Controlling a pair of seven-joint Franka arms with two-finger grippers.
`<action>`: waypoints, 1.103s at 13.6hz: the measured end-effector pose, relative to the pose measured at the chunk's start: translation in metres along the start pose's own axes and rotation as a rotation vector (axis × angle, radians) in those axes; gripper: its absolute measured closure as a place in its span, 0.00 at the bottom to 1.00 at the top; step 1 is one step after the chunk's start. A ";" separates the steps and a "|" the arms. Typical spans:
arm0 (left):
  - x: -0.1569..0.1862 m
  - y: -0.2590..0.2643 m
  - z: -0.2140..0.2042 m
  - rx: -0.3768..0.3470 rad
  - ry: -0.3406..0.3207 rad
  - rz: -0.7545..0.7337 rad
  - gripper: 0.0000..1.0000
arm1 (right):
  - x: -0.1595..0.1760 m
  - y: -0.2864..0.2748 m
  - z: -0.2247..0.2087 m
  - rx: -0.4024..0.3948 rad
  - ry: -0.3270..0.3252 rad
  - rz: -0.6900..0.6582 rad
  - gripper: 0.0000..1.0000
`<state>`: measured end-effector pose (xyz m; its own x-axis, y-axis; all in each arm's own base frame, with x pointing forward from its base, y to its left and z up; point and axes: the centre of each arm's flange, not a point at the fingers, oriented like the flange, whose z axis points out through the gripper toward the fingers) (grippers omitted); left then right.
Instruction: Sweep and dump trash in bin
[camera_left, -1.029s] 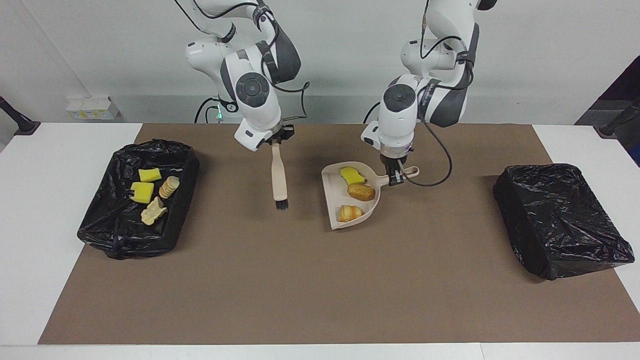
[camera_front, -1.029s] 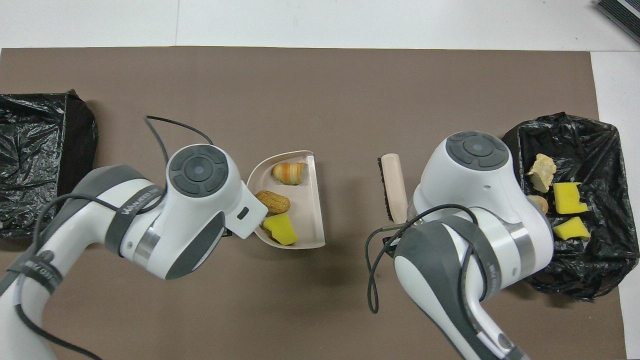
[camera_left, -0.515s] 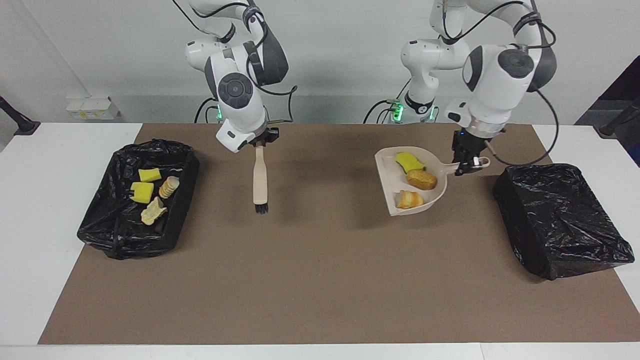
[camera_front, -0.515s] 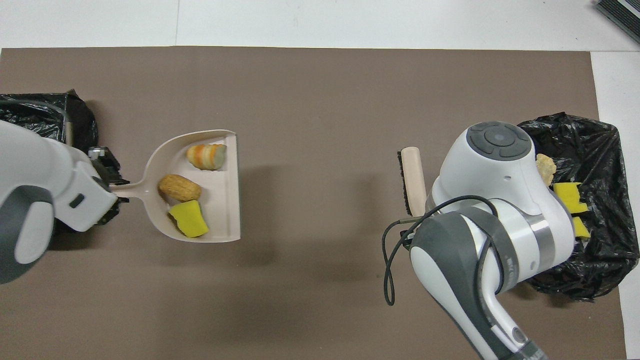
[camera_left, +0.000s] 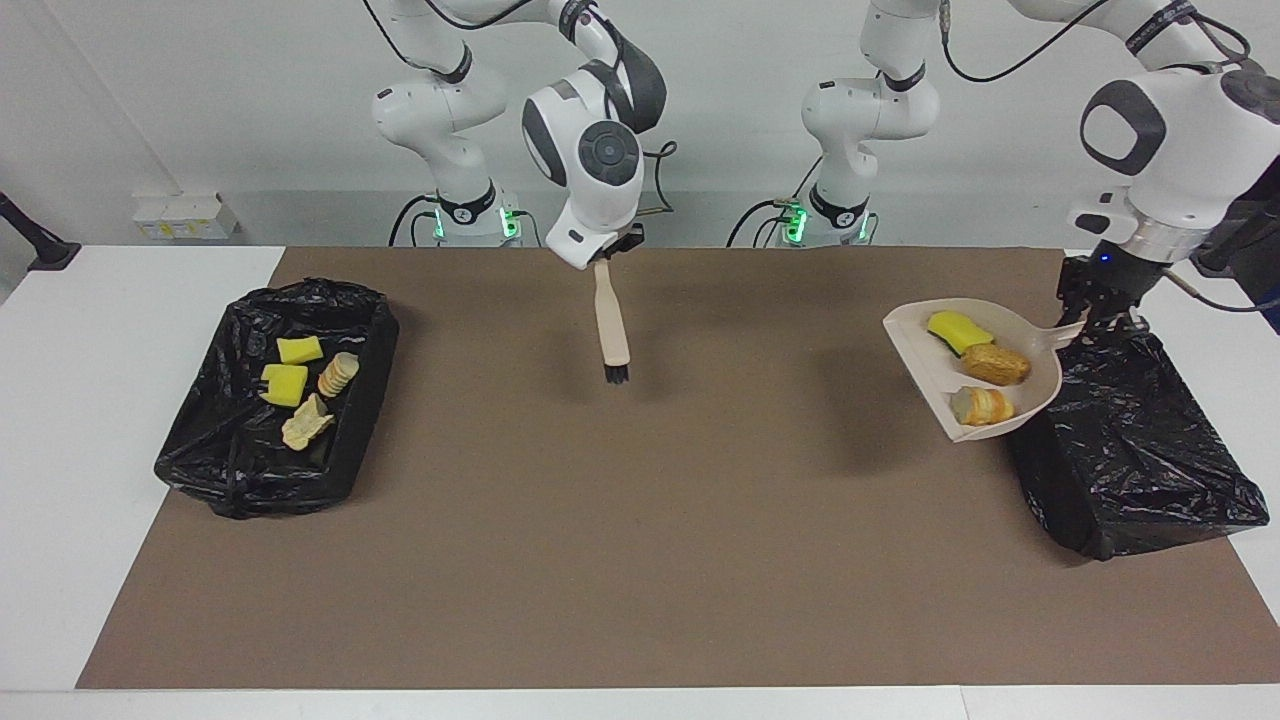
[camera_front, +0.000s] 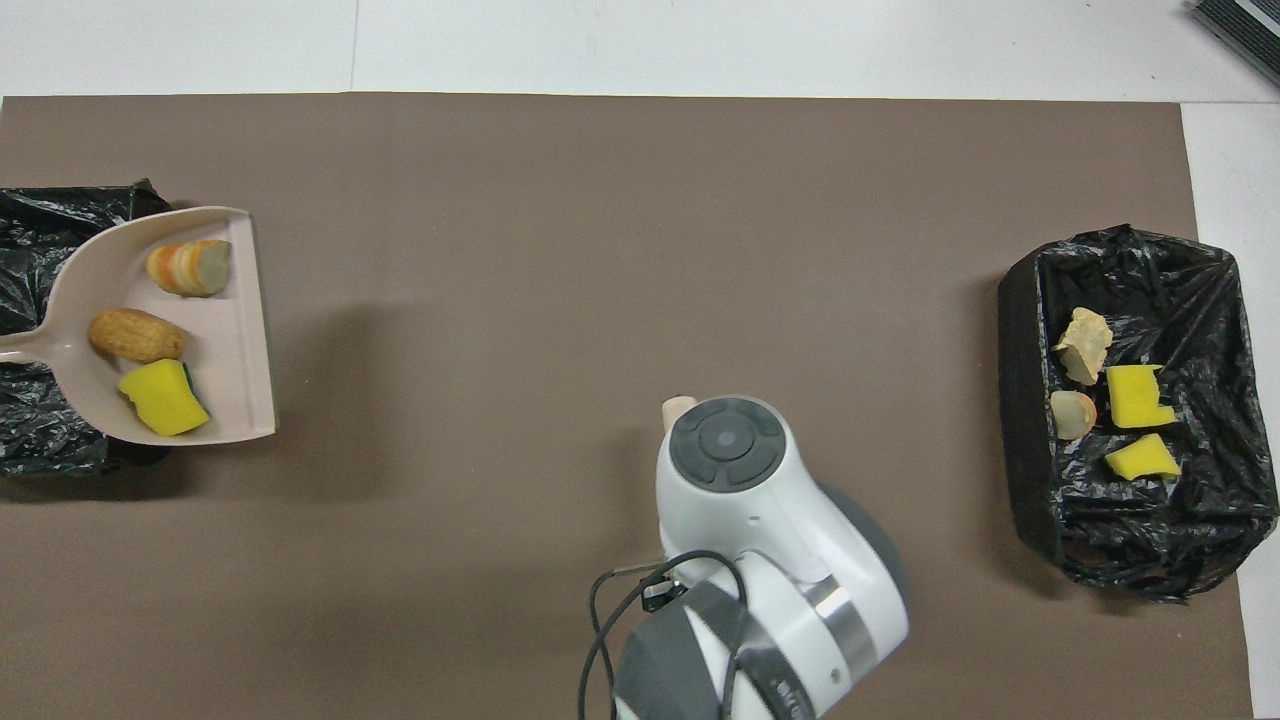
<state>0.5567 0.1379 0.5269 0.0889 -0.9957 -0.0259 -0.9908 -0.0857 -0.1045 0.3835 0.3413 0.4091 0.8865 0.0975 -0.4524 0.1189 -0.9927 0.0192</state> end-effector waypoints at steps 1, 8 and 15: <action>-0.023 -0.007 -0.007 0.019 -0.006 -0.026 0.68 | -0.009 -0.016 0.017 -0.004 -0.009 -0.001 0.74; -0.139 -0.038 -0.035 0.087 -0.146 -0.093 0.68 | -0.053 -0.090 0.095 0.071 -0.003 0.029 0.74; -0.141 -0.059 -0.024 0.022 -0.464 0.067 0.68 | -0.053 -0.104 0.109 0.070 -0.036 0.028 0.57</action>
<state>0.5997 0.2827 0.5602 0.0660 -0.8779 -0.4743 -0.9940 -0.0162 -0.1084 0.2757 0.4312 0.3341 0.8721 0.0682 -0.4845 0.0618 -0.9977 -0.0292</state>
